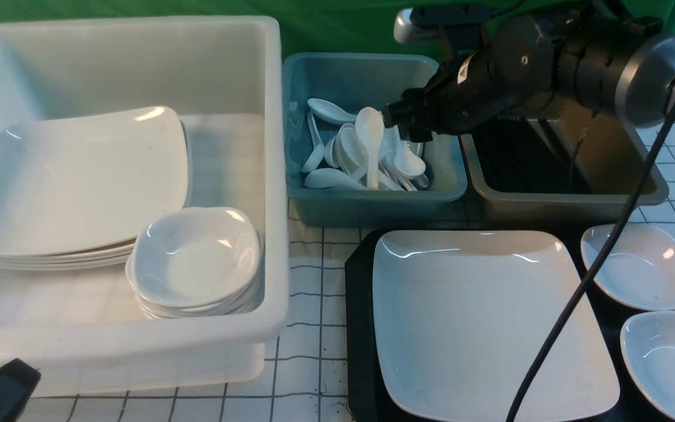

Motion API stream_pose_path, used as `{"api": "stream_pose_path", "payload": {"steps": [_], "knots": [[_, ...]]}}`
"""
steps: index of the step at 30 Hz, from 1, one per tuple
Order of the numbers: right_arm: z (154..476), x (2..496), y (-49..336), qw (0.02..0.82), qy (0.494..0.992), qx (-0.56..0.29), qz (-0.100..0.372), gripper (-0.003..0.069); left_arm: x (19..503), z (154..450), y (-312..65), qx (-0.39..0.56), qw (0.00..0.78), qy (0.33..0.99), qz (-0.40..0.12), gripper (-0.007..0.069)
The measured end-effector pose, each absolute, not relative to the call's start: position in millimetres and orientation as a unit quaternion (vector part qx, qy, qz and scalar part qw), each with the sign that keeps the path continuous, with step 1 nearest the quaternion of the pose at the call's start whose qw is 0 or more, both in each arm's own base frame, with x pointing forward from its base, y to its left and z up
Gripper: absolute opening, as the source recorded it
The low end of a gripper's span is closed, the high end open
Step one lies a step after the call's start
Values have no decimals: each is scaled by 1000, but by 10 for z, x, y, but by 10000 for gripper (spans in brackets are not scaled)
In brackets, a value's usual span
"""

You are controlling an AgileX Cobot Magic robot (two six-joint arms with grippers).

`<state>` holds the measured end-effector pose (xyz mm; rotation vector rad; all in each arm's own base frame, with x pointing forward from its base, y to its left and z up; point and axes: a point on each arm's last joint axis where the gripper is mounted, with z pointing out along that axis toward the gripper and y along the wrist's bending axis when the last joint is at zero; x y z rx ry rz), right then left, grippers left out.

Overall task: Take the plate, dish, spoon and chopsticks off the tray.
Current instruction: Use the right arm to put the soup spoon into the small storage box in the middle, then use the left arm to grab a plate from the dinner plate

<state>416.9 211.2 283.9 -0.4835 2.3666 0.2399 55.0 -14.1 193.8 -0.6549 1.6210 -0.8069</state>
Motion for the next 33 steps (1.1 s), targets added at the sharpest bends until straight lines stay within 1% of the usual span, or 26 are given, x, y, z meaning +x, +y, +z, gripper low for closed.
{"api": "stream_pose_path", "payload": {"steps": [2, 3, 4, 5, 6, 7, 8, 11, 14, 15, 16, 17, 19, 20, 22, 25, 28, 30, 32, 33], "knots": [[3128, 4056, 2053, 345, 911, -212, 81, 276, 550, 1938, -142, -279, 571, 691, -345, 21], [3158, 4042, 2046, 344, 911, -212, 81, 276, 550, 1938, -142, -279, 571, 691, -344, 21], [3401, 3904, 1975, 335, 910, -235, 70, 151, 549, 1940, -147, -285, 566, 688, -353, 21], [3552, 3810, 1927, 332, 909, -244, 65, 104, 549, 1943, -151, -290, 563, 685, -360, 21], [3588, 3796, 1920, 337, 907, -246, 66, 93, 549, 1943, -151, -291, 562, 684, -362, 21], [3783, 3646, 1843, 334, 905, -257, 60, 43, 548, 1949, -158, -301, 556, 677, -376, 21], [3964, 3487, 1762, 332, 904, -265, 57, 25, 548, 1954, -163, -309, 551, 672, -387, 21], [4266, 3194, 1612, 337, 900, -271, 55, 11, 546, 1961, -176, -323, 538, 662, -409, 21], [4566, 2855, 1439, 367, 888, -271, 58, 7, 531, 2002, -207, -318, 525, 666, -423, 21], [4584, 2832, 1427, 370, 887, -271, 59, 7, 529, 2013, -209, -317, 525, 666, -423, 21], [4664, 2710, 1365, 380, 882, -271, 60, 7, 515, 2077, -221, -309, 527, 666, -428, 21], [4773, 2477, 1247, 396, 875, -270, 62, 7, 485, 2215, -238, -293, 535, 662, -435, 21], [4839, 2237, 1123, 408, 870, -269, 63, 8, 431, 2415, -260, -266, 550, 658, -441, 21], [4842, 2210, 1110, 409, 870, -268, 63, 9, 430, 2413, -263, -264, 549, 659, -440, 21], [4838, 1845, 924, 419, 866, -266, 65, 11, 362, 2705, -318, -223, 549, 673, -443, 21], [4788, 1469, 732, 432, 860, -264, 67, 16, 402, 2919, -377, -193, 514, 717, -428, 21], [4656, 1133, 560, 442, 855, -263, 68, 22, 519, 3169, -450, -140, 462, 778, -401, 21], [4627, 991, 487, 453, 849, -261, 70, 24, 611, 3241, -472, -117, 440, 802, -388, 21], [4507, 745, 362, 472, 840, -257, 73, 31, 807, 3404, -524, -63, 387, 842, -371, 21], [4473, 647, 312, 480, 836, -256, 74, 32, 882, 3477, -538, -46, 374, 851, -367, 21]]}}
